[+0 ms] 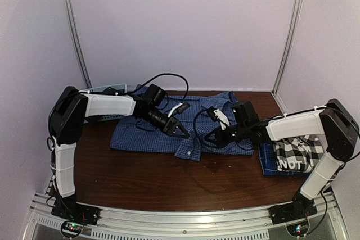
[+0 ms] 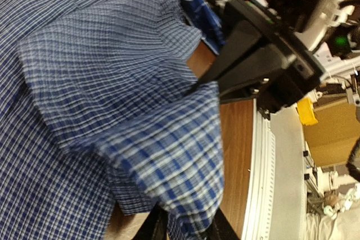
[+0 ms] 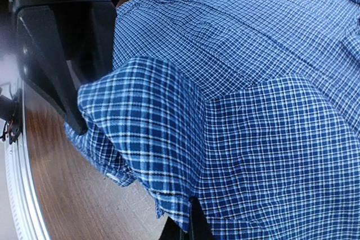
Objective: Fold and stack the long sleeve shirts
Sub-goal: Pass from the left arm to the right, then pass from the right arm to the left
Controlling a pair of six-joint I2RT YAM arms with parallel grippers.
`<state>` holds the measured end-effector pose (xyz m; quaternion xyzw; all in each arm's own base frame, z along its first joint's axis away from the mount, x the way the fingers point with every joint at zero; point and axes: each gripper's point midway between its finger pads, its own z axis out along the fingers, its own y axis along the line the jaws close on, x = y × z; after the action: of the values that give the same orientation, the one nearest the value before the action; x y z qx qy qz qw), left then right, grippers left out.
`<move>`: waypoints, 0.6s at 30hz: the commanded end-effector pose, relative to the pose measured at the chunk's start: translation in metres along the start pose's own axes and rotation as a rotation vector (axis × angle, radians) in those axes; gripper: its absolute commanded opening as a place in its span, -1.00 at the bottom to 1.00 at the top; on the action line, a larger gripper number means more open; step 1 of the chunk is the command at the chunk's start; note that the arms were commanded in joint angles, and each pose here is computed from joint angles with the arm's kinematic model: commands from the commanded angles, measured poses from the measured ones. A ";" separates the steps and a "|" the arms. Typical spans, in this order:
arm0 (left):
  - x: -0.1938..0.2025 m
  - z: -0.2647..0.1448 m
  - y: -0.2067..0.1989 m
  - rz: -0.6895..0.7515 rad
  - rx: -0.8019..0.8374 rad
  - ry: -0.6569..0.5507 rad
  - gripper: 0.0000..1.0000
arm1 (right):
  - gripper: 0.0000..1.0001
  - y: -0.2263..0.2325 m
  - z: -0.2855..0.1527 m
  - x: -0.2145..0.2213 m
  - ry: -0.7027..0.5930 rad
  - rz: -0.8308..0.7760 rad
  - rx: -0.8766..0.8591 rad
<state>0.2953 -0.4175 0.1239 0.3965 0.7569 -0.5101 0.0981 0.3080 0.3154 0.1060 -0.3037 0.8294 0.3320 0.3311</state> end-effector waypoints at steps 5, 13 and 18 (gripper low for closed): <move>-0.006 -0.012 0.035 -0.008 -0.159 -0.171 -0.34 | -1.00 -0.009 0.012 -0.011 -0.051 0.273 -0.040; 0.006 -0.008 0.038 0.014 -0.141 -0.220 -0.21 | -1.00 -0.013 0.019 -0.010 -0.045 0.337 -0.053; 0.016 0.002 0.033 0.036 -0.096 -0.212 -0.16 | -1.00 -0.012 0.017 -0.013 -0.053 0.346 -0.069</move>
<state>0.3101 -0.3949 0.0683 0.3258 0.7940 -0.4850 0.1679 0.3213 0.3181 0.0856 -0.1636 0.8625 0.3978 0.2666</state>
